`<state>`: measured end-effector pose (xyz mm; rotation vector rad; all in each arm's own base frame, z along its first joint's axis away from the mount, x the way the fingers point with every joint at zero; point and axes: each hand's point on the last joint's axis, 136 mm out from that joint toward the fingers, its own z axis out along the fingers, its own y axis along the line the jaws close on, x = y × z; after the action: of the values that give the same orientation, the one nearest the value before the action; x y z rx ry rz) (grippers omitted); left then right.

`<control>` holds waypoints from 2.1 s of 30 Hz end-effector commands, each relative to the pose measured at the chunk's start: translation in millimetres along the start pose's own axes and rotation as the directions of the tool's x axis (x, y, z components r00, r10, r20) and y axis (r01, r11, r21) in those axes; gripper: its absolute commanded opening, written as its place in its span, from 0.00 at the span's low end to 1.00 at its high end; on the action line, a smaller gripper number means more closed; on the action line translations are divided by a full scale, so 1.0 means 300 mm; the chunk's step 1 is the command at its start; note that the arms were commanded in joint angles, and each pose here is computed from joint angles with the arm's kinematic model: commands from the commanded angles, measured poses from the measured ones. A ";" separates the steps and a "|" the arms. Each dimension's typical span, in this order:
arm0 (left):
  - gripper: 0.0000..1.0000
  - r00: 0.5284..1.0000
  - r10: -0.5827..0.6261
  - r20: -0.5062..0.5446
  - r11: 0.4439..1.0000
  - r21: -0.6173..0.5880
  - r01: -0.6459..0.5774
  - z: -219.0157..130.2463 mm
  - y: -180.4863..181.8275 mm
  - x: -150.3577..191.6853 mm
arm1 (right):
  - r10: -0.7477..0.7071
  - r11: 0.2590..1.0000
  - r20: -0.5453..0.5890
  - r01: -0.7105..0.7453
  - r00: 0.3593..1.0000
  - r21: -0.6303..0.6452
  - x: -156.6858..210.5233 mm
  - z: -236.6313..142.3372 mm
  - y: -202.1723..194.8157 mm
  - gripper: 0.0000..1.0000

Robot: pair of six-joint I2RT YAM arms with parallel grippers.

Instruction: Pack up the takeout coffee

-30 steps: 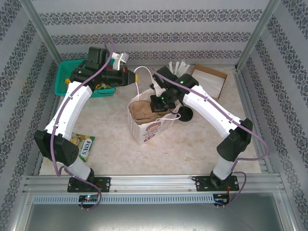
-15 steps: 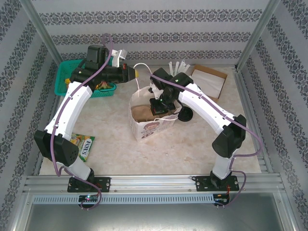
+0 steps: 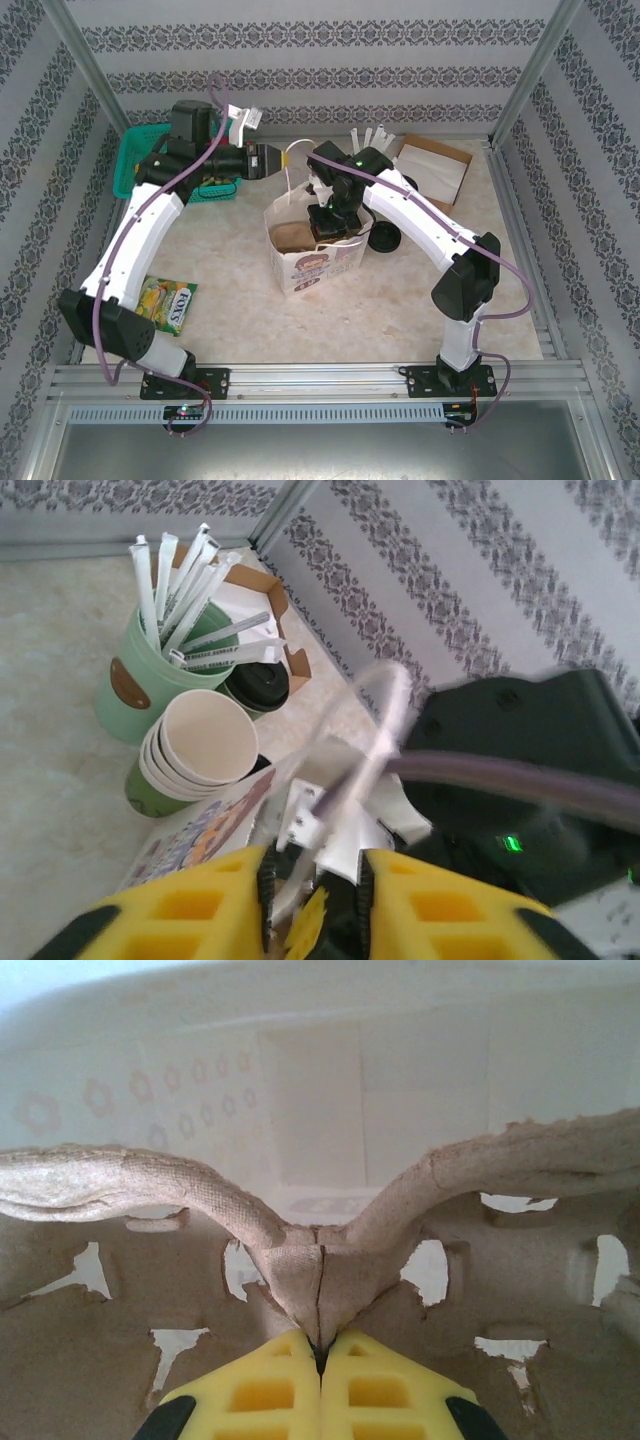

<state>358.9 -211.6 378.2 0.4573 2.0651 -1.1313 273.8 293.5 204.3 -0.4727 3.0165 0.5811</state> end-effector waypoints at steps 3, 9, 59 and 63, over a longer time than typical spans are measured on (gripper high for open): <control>0.71 0.975 0.218 0.044 0.975 0.045 -0.220 -0.083 -0.134 0.062 | 0.034 0.999 -0.013 -0.034 0.999 0.004 -0.005 0.004 0.002 0.00; 0.94 0.889 0.456 0.033 0.885 0.086 -0.457 -0.064 -0.269 0.215 | 0.039 0.999 -0.008 -0.039 0.999 0.006 -0.020 0.017 0.003 0.00; 0.00 0.692 0.713 0.111 0.598 0.419 -0.683 -0.027 -0.544 0.408 | 0.156 0.972 -0.037 -0.147 0.987 0.181 -0.036 0.232 -0.058 0.00; 0.08 0.689 0.716 0.116 0.606 0.388 -0.695 -0.024 -0.534 0.397 | 0.147 0.972 -0.018 -0.141 0.989 0.190 -0.040 0.242 -0.065 0.00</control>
<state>188.2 -296.8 373.0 1.3730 1.5036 -1.0254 289.1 305.9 141.6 -0.2692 3.1173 0.3407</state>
